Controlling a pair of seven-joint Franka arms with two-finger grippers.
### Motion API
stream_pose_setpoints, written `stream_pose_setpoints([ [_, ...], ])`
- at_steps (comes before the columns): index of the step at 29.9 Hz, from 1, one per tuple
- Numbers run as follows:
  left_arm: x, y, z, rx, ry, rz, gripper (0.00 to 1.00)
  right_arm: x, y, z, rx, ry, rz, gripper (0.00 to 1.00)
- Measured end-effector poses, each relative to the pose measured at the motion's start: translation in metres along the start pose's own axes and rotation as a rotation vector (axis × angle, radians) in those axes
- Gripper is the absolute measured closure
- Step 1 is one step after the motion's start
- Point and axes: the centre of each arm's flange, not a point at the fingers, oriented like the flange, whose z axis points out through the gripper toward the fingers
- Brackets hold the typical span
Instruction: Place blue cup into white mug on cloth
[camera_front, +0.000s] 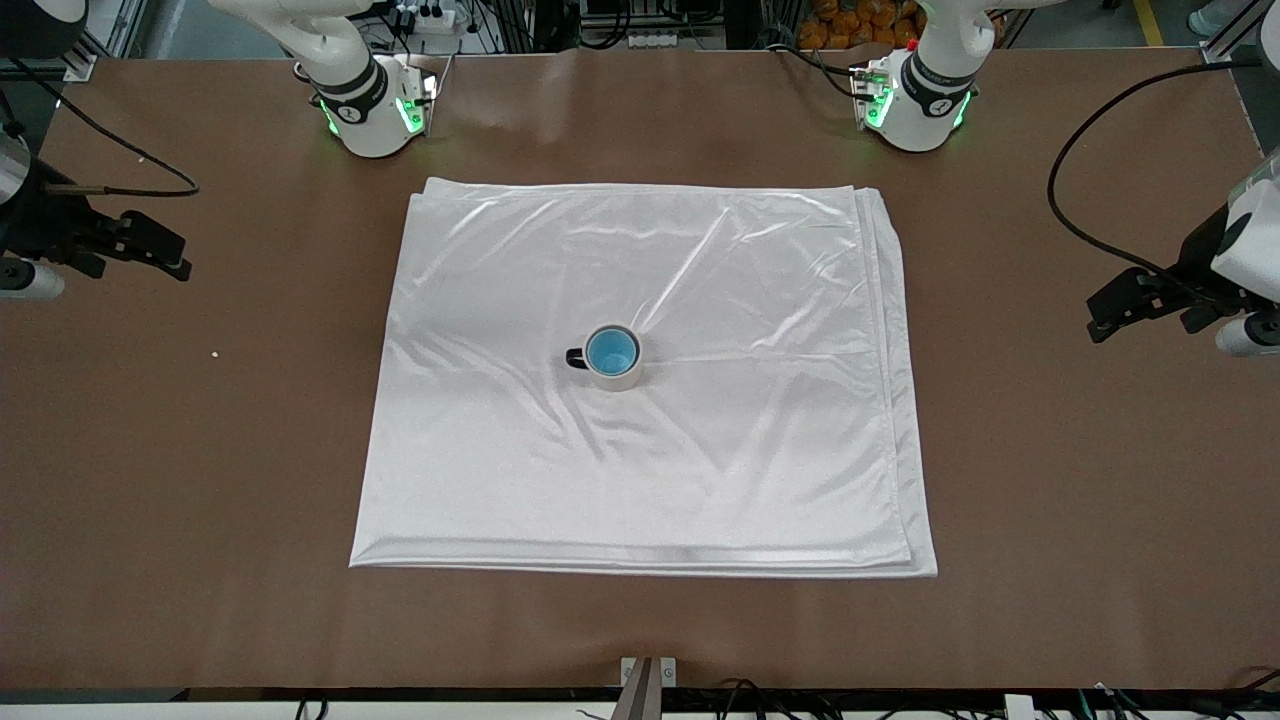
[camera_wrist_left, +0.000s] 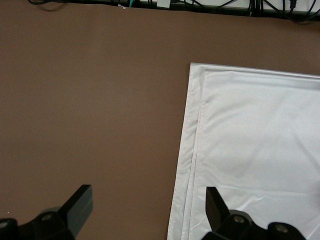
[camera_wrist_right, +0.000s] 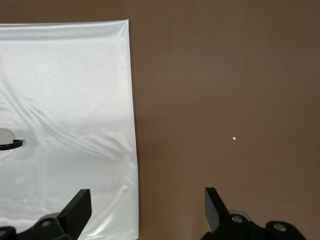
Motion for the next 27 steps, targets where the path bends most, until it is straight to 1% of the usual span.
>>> stream_pose_setpoints([
  [6,-0.008,-0.001,-0.004,0.000,0.009,0.000,0.00,0.000,0.000,0.000,0.000,-0.001,0.000,0.00],
  [16,-0.008,-0.012,0.011,-0.002,-0.003,0.004,0.00,0.000,0.000,0.001,0.000,-0.002,0.000,0.00],
  [27,-0.010,-0.008,0.009,-0.015,0.002,0.006,0.00,0.000,0.002,0.001,0.000,-0.002,0.006,0.00],
])
